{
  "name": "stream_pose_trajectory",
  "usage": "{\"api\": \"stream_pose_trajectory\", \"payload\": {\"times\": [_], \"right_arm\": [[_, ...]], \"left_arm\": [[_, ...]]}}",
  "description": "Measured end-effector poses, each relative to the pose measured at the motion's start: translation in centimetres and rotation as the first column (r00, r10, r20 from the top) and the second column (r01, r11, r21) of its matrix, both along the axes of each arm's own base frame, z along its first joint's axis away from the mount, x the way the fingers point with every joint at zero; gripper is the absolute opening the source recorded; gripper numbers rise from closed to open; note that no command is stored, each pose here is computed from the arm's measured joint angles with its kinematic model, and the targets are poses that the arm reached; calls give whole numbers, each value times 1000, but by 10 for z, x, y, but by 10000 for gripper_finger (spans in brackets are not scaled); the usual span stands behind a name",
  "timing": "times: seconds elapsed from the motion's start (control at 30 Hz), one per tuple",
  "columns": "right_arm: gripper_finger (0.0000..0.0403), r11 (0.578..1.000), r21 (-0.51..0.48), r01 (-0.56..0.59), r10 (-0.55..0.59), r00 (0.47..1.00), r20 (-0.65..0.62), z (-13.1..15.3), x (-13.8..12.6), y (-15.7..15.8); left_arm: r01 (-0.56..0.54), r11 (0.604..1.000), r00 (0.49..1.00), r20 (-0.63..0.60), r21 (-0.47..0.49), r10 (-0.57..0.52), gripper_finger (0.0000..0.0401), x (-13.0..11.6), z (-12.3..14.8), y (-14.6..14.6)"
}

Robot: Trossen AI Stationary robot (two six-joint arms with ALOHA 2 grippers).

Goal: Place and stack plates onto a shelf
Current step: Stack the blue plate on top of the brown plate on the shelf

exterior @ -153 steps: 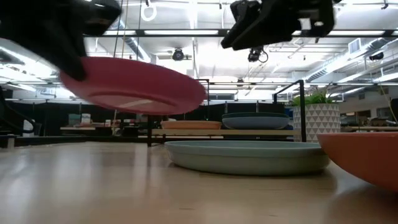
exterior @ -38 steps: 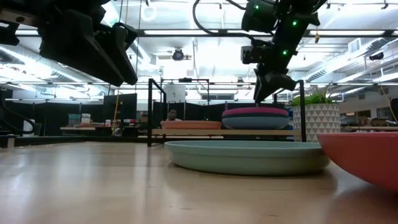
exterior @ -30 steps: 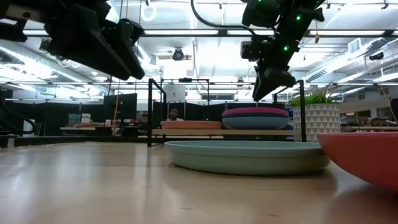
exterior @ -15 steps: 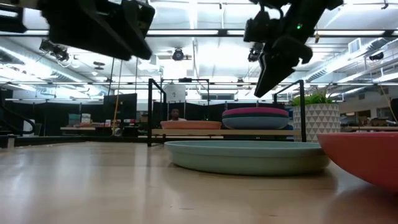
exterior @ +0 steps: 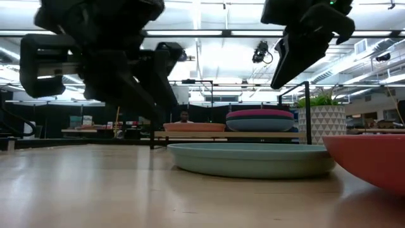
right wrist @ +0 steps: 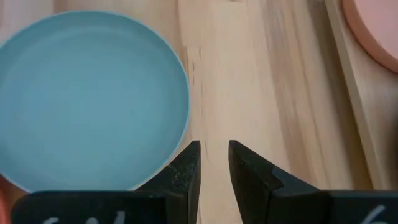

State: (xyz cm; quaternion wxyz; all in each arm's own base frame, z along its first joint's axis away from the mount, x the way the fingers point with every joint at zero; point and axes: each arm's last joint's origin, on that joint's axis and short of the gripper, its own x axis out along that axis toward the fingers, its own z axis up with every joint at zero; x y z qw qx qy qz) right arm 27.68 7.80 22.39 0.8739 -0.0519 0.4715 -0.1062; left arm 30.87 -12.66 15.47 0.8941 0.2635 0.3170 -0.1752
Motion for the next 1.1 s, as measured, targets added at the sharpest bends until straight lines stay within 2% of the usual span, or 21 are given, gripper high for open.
{"api": "stream_pose_trajectory", "payload": {"times": [0.1, 0.33, 0.6, 0.7, 0.87, 1.1], "right_arm": [[89, 1000, -12, 14, -14, 1000, 3, 0, -3, 5], [89, 998, -46, 35, -36, 999, -14, -2, -10, 13], [89, 998, -33, 45, -46, 999, -12, -2, -13, 19], [89, 999, -31, 42, -42, 999, -13, -2, -14, 21], [89, 997, -60, 48, -48, 999, -1, -2, -14, 21], [89, 996, -70, 51, -51, 999, 6, -2, -14, 22]], "left_arm": [[38, 999, 999, -15, -13, -38, 142, 12, -2, -3], [119, 991, 984, -140, 56, -111, 142, 29, -18, -11], [139, 986, 974, -192, 93, -119, 138, 36, -28, -10], [142, 985, 971, -205, 95, -120, 109, 36, -29, -9], [145, 982, 964, -240, 120, -114, 20, 35, -28, -6], [69, 972, 952, -307, 225, 3, 15, 40, -6, 3]]}}
